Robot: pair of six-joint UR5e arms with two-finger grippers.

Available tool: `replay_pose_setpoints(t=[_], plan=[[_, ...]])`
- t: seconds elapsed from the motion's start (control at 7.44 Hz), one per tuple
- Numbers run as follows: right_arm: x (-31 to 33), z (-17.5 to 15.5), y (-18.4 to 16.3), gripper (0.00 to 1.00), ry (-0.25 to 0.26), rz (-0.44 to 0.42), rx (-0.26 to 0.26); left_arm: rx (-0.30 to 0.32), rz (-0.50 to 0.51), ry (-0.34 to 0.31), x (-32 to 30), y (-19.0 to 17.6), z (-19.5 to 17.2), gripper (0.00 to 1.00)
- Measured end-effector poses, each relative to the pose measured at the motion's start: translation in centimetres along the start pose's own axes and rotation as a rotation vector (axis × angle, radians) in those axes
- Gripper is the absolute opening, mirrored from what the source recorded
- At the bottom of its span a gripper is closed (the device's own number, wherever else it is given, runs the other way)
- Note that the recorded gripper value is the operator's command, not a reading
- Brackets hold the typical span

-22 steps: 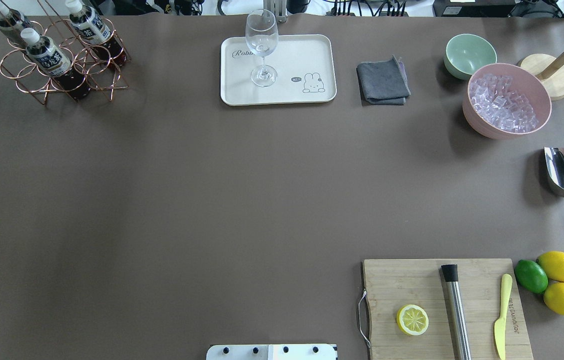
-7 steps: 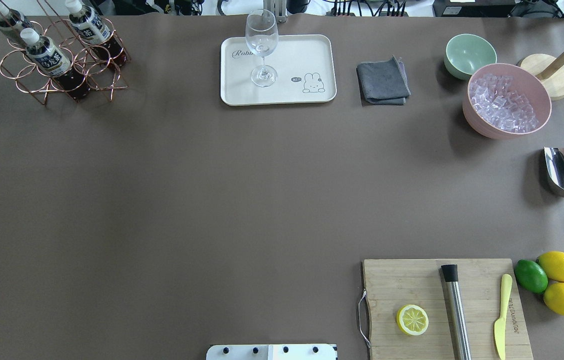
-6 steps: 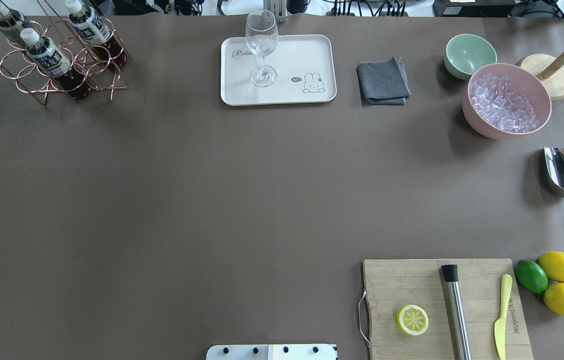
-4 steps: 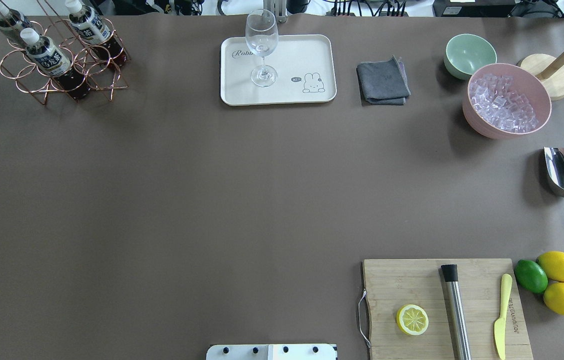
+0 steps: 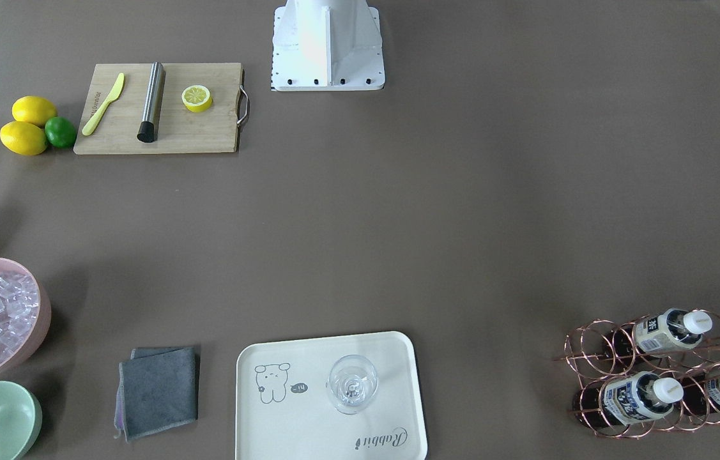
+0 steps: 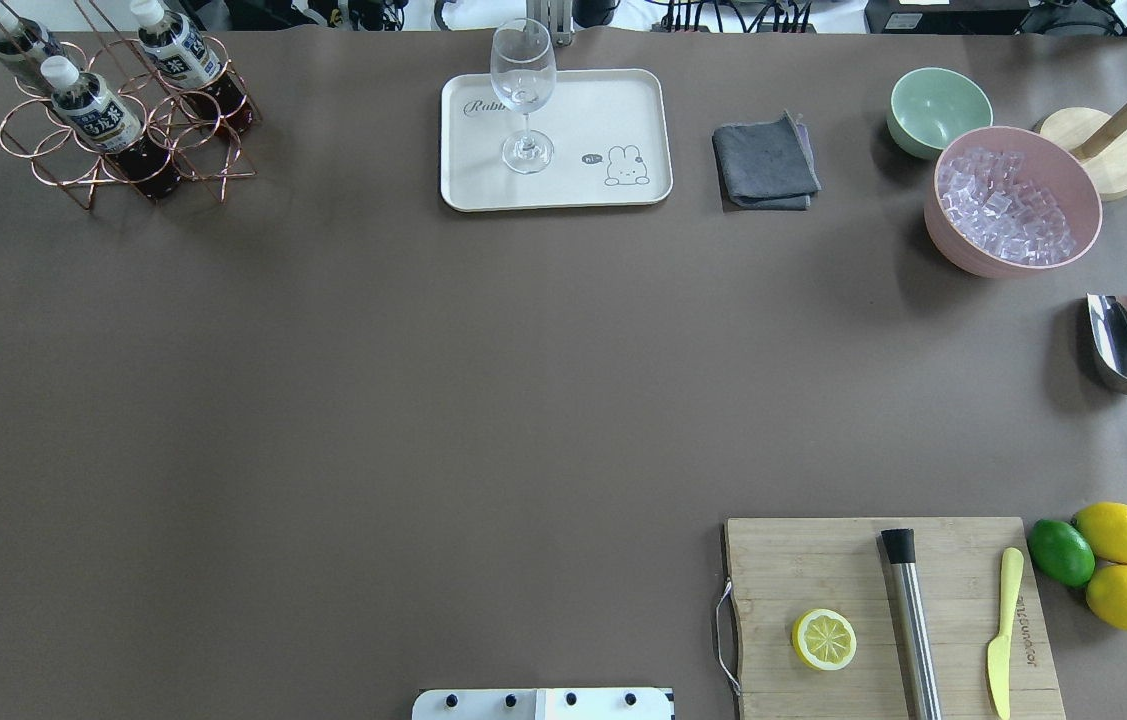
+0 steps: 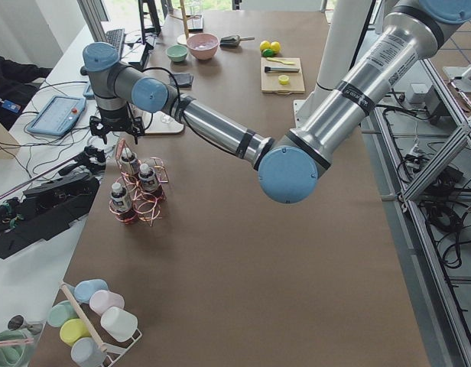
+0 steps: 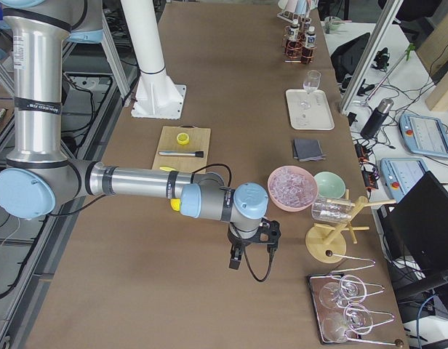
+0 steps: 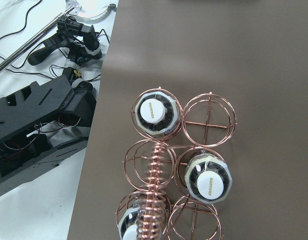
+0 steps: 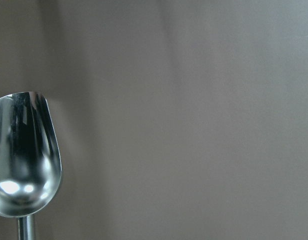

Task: Take tea from basket to plate

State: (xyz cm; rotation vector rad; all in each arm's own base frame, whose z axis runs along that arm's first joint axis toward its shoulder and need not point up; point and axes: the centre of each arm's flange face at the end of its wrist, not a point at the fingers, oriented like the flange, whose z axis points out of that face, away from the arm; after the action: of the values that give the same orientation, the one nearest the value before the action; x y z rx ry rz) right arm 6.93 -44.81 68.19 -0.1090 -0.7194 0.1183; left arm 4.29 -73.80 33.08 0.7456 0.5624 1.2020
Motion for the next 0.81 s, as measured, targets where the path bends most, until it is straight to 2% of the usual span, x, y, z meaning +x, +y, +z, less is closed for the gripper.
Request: replay_pose_setpoints(t=[0.27,0.67,0.81], plan=[[0.0,0.0,0.0,1.0,0.0,0.0,0.0,-0.045,0.013,-0.001,-1.1,-1.8,1.5,0.97],[0.1,0.1,0.0,1.0,0.0,0.002,-0.002,-0.072,0.011,0.016,-1.8,-1.1,3.3,0.94],[0.1,0.1,0.0,1.0,0.001,0.002,-0.002,-0.076,0.007,0.023,-1.8,-0.9,3.8,0.35]])
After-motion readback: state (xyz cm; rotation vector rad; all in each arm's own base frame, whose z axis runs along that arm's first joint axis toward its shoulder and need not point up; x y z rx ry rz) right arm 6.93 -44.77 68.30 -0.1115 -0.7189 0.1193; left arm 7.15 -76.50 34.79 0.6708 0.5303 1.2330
